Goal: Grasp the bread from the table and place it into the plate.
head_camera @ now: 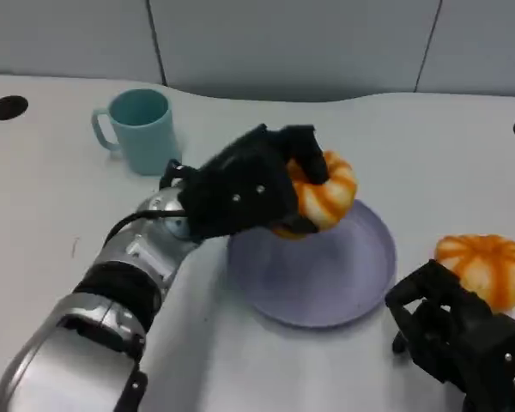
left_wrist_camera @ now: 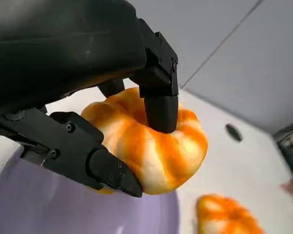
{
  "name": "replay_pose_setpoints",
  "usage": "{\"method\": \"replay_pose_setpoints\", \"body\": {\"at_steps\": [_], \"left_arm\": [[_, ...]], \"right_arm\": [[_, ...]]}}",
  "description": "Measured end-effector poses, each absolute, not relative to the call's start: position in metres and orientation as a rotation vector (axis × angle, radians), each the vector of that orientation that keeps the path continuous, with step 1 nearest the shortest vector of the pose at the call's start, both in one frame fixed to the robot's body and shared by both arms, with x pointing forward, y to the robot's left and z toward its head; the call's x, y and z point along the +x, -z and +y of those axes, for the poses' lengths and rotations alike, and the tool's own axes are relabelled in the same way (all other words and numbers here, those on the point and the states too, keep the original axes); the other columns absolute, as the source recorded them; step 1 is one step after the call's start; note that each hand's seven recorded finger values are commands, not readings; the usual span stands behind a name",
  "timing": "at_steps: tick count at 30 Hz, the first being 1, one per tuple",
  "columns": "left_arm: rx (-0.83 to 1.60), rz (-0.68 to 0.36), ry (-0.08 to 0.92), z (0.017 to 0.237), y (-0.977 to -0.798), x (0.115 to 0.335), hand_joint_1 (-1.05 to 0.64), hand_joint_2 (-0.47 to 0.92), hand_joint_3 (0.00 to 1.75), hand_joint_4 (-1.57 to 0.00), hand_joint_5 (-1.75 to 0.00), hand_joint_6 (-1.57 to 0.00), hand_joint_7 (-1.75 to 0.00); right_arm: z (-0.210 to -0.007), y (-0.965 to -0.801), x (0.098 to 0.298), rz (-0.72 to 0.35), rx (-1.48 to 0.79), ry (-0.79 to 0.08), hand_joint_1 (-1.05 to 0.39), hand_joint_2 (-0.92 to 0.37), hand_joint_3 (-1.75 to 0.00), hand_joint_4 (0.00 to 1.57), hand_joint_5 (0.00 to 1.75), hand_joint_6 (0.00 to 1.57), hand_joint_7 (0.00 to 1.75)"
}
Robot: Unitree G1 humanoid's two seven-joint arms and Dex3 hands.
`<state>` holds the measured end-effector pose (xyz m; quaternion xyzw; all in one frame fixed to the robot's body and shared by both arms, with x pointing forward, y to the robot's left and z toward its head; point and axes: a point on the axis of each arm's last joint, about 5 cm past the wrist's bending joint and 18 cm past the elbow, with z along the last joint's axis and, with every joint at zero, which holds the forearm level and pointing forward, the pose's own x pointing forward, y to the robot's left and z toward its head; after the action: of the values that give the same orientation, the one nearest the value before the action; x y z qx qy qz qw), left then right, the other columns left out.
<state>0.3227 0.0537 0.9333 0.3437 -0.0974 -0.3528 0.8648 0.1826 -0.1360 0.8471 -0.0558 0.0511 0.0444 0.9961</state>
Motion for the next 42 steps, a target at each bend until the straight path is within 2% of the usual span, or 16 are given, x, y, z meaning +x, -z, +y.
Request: {"method": "replay_pose_setpoints", "body": {"at_steps": [4,5,6,7,8,11,14,15,17,20,26,31,35,37,39,42], "left_arm": [[0.836,-0.167,0.754,0.046,-0.929,0.321,-0.23,0.84,0.09,-0.82,-1.75,-0.6,-1.75],[0.871,-0.169,0.761,0.044,-0.928,0.321,-0.33,0.85,0.08,-0.66,-1.74,-0.48,-1.75],[0.912,-0.172,0.772,0.043,-0.928,0.32,-0.42,0.84,0.05,-0.47,-1.63,-0.41,-1.5],[0.951,-0.171,0.784,0.041,-0.928,0.32,-0.46,0.83,0.04,-0.4,-1.59,-0.39,-1.4],[0.98,-0.168,0.797,0.041,-0.928,0.32,-0.5,0.84,0.02,-0.33,-1.38,-0.42,-1.07],[1.024,-0.154,0.836,0.04,-0.927,0.32,-0.55,0.86,0.0,-0.28,-0.97,-0.51,-0.49],[1.056,-0.158,0.863,0.04,-0.928,0.32,-0.58,0.89,0.0,-0.12,-0.61,-0.39,-0.16],[1.06,-0.162,0.872,0.04,-0.929,0.321,-0.59,0.9,0.0,-0.06,-0.54,-0.35,-0.11],[1.065,-0.17,0.885,0.039,-0.932,0.322,-0.63,0.9,0.0,-0.02,-0.46,-0.3,-0.06],[1.069,-0.168,0.905,0.039,-0.934,0.322,-0.7,0.92,0.01,0.0,-0.25,-0.21,-0.01],[1.068,-0.153,0.93,0.04,-0.934,0.323,-0.74,0.92,0.02,0.0,-0.06,-0.13,0.0],[1.009,-0.157,0.904,0.048,-0.938,0.326,-0.77,0.92,0.02,-0.02,-0.04,-0.13,0.0],[0.837,-0.193,0.874,0.067,-0.941,0.329,-0.73,0.92,0.05,-0.04,-0.05,-0.12,-0.01],[0.725,-0.19,0.869,0.08,-0.938,0.329,-0.71,0.92,0.05,-0.07,-0.07,-0.15,-0.02],[0.651,-0.178,0.852,0.091,-0.934,0.327,-0.71,0.92,0.07,-0.18,-0.14,-0.24,-0.05],[0.409,-0.24,0.74,0.113,-0.921,0.316,-0.69,0.92,0.1,-0.25,-0.18,-0.3,-0.07]], "right_arm": [[-0.134,-0.848,0.182,0.096,-0.111,-0.099,-0.27,-0.92,-0.44,0.55,1.75,0.35,1.74],[-0.133,-0.848,0.182,0.099,-0.111,-0.102,-0.27,-0.92,-0.44,0.55,1.75,0.36,1.74],[-0.133,-0.848,0.181,0.103,-0.111,-0.104,-0.28,-0.92,-0.43,0.56,1.75,0.36,1.74],[-0.133,-0.848,0.181,0.104,-0.111,-0.107,-0.28,-0.92,-0.43,0.56,1.75,0.36,1.74],[-0.132,-0.848,0.181,0.104,-0.11,-0.111,-0.3,-0.92,-0.43,0.57,1.75,0.36,1.74],[-0.132,-0.848,0.181,0.101,-0.109,-0.116,-0.31,-0.92,-0.42,0.57,1.75,0.36,1.74],[-0.132,-0.848,0.181,0.101,-0.109,-0.116,-0.31,-0.92,-0.42,0.57,1.75,0.36,1.73],[-0.132,-0.848,0.181,0.101,-0.109,-0.116,-0.31,-0.92,-0.42,0.57,1.75,0.36,1.73],[-0.132,-0.848,0.181,0.102,-0.108,-0.117,-0.31,-0.92,-0.42,0.56,1.75,0.36,1.73],[-0.132,-0.848,0.181,0.102,-0.108,-0.117,-0.31,-0.92,-0.42,0.57,1.75,0.36,1.73],[-0.132,-0.847,0.181,0.1,-0.108,-0.118,-0.3,-0.92,-0.43,0.57,1.75,0.36,1.73],[-0.132,-0.847,0.181,0.1,-0.108,-0.118,-0.29,-0.92,-0.43,0.56,1.75,0.37,1.74],[-0.133,-0.847,0.181,0.098,-0.107,-0.117,-0.29,-0.92,-0.44,0.58,1.75,0.38,1.75],[-0.133,-0.847,0.181,0.099,-0.108,-0.115,-0.29,-0.92,-0.44,0.58,1.75,0.38,1.75],[-0.133,-0.847,0.182,0.1,-0.108,-0.118,-0.29,-0.92,-0.44,0.58,1.75,0.37,1.75],[-0.133,-0.846,0.183,0.097,-0.11,-0.121,-0.29,-0.92,-0.43,0.58,1.75,0.37,1.75]]}}
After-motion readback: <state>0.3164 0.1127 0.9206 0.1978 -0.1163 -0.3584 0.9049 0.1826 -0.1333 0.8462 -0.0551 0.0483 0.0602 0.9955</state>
